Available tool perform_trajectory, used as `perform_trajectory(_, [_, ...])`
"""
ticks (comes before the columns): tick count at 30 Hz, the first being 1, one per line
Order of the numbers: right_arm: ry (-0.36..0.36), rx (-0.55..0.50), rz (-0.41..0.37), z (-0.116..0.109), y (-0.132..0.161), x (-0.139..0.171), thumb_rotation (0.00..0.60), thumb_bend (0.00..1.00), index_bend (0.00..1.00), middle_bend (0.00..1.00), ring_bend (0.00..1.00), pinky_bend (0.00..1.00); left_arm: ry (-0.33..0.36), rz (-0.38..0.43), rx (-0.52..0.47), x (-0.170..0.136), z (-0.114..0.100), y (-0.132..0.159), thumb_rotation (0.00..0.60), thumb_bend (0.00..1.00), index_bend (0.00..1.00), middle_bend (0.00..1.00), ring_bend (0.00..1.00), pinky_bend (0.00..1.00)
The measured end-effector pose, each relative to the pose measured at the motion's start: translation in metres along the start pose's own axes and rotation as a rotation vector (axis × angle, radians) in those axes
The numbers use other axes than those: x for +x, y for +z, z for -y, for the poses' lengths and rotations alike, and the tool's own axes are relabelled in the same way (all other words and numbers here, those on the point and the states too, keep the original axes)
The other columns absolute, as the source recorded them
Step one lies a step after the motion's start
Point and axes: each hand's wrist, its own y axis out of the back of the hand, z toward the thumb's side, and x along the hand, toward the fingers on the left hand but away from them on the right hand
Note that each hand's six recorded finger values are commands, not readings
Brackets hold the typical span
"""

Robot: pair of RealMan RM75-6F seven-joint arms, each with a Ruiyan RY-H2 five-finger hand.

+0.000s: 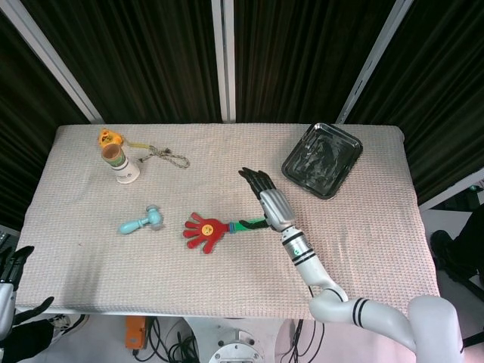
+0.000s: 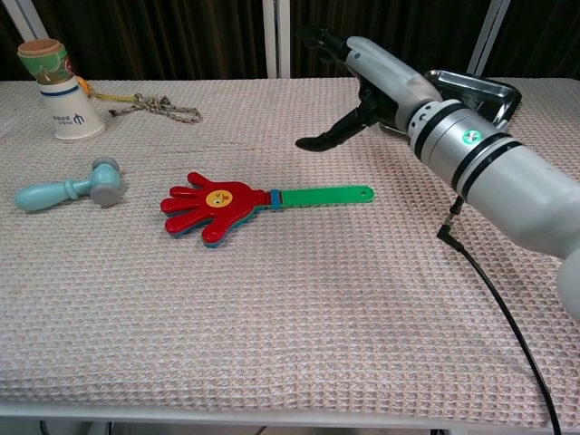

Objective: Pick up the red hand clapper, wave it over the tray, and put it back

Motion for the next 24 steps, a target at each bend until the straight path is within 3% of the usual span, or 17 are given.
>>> perform_trajectory(4, [-0.059, 0.108, -0.021, -0.037, -0.004, 0.024, 0.600, 0.11, 0.00, 0.00, 0.00, 0.00, 0.000, 0.006, 0.007, 0.002, 0.001, 0.003, 0.600, 0.07, 0.10, 0.11, 0.00, 0.09])
perform_trajectory(8, [-0.090, 0.319, 0.015, -0.071, -0.021, 0.065, 0.600, 0.12, 0.00, 0.00, 0.00, 0.00, -0.006, 0.009, 0.033, 0.005, 0.001, 0.006, 0.600, 0.07, 0.10, 0.11, 0.00, 0.09])
perform_trajectory(12, [-0.100, 0.585, 0.151, -0.107, -0.054, 0.133, 0.600, 0.12, 0.00, 0.00, 0.00, 0.00, -0.019, 0.009, 0.059, 0.009, 0.001, 0.006, 0.600, 0.07, 0.10, 0.11, 0.00, 0.08])
perform_trajectory(15, [-0.092, 0.700, 0.279, -0.125, -0.076, 0.187, 0.600, 0.12, 0.00, 0.00, 0.00, 0.00, -0.022, 0.010, 0.083, 0.011, -0.001, 0.006, 0.600, 0.07, 0.10, 0.11, 0.00, 0.08])
perform_trajectory(24, [-0.189, 0.656, 0.521, -0.167, -0.111, 0.294, 0.600, 0.12, 0.00, 0.00, 0.00, 0.00, -0.025, 0.025, 0.097, 0.013, 0.001, 0.005, 0.600, 0.07, 0.10, 0.11, 0.00, 0.08])
